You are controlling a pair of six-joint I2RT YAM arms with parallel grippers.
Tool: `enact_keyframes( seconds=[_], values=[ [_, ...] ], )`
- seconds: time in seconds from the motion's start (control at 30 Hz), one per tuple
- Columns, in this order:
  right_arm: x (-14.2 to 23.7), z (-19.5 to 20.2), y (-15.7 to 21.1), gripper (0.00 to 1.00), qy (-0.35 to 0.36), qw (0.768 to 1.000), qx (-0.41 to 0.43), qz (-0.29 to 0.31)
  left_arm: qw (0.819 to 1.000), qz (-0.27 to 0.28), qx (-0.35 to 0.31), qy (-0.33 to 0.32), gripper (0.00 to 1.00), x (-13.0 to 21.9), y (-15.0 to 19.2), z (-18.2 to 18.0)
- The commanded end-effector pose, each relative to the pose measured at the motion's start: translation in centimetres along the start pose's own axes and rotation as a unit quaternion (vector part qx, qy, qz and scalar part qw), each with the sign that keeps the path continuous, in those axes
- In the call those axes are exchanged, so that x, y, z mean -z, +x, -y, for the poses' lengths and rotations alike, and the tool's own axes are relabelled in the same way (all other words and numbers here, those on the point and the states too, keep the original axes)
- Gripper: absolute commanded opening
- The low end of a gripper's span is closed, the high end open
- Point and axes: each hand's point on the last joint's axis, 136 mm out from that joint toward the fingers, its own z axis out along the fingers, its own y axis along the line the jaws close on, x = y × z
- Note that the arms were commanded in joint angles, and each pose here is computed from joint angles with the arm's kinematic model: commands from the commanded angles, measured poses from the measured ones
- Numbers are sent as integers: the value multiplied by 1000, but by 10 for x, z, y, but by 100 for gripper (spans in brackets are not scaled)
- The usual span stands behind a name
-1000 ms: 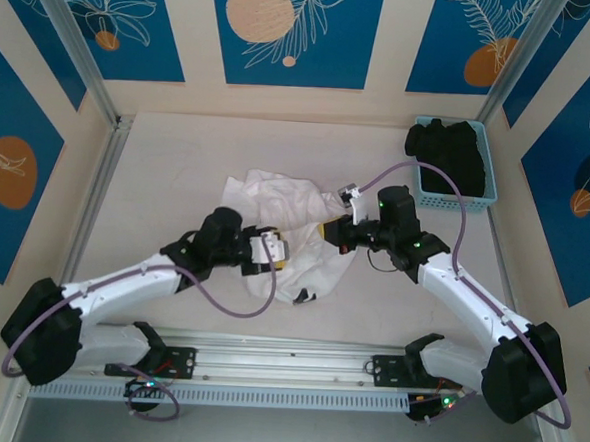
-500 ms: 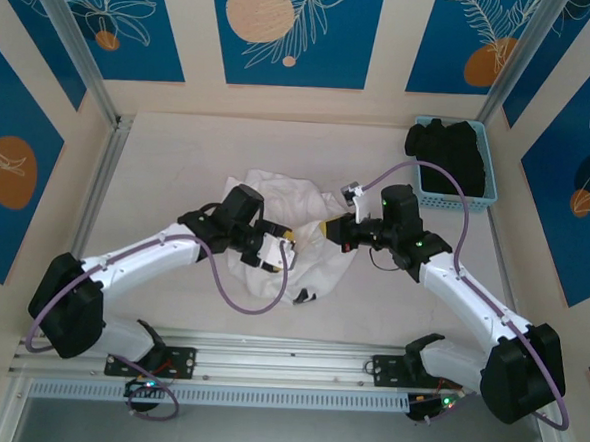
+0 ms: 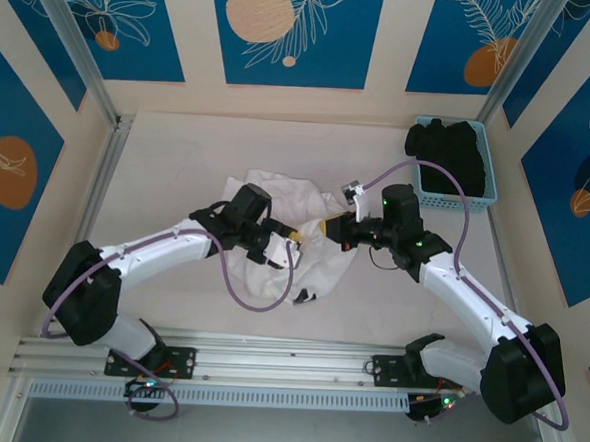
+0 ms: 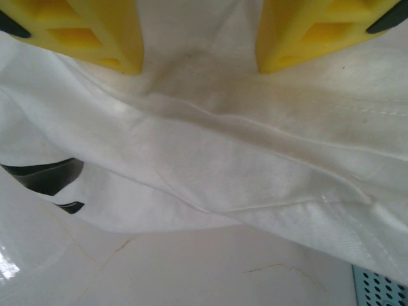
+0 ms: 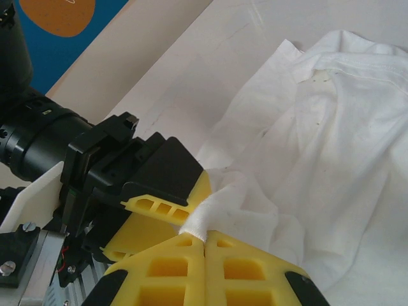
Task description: Fold the inside-out t-shirt
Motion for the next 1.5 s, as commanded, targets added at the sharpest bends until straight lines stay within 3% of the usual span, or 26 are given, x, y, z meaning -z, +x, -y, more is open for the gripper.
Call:
enact_keyframes(
  seconds=[0.0, 0.33, 0.73, 0.87, 1.0, 1.17, 1.47],
  values=[
    [2, -4, -2, 0, -14, 1000, -1, 6, 1000, 30, -1, 5, 47, -6, -6, 0],
    [-1, -2, -2, 0, -13, 1000, -4, 4, 999, 47, 10, 16, 41, -20, -7, 4],
    [-2, 3, 3, 0, -5, 1000, -7, 2, 995, 88, 44, -2, 17, -38, -16, -1],
    [-1, 10, 4, 0, 9, 1000, -13, 3, 992, 102, 72, -30, 0, -33, -20, -7],
    [3, 38, 4, 0, 81, 995, -62, -3, 986, 114, 95, -73, 0, -23, -21, -8],
    [0, 63, 25, 0, 141, 983, -101, -56, 983, 111, 118, -82, 0, -18, -16, -1],
    [-14, 75, 49, 0, 147, 976, -127, -97, 985, 97, 129, -62, 0, -27, -11, 7]
  ],
)
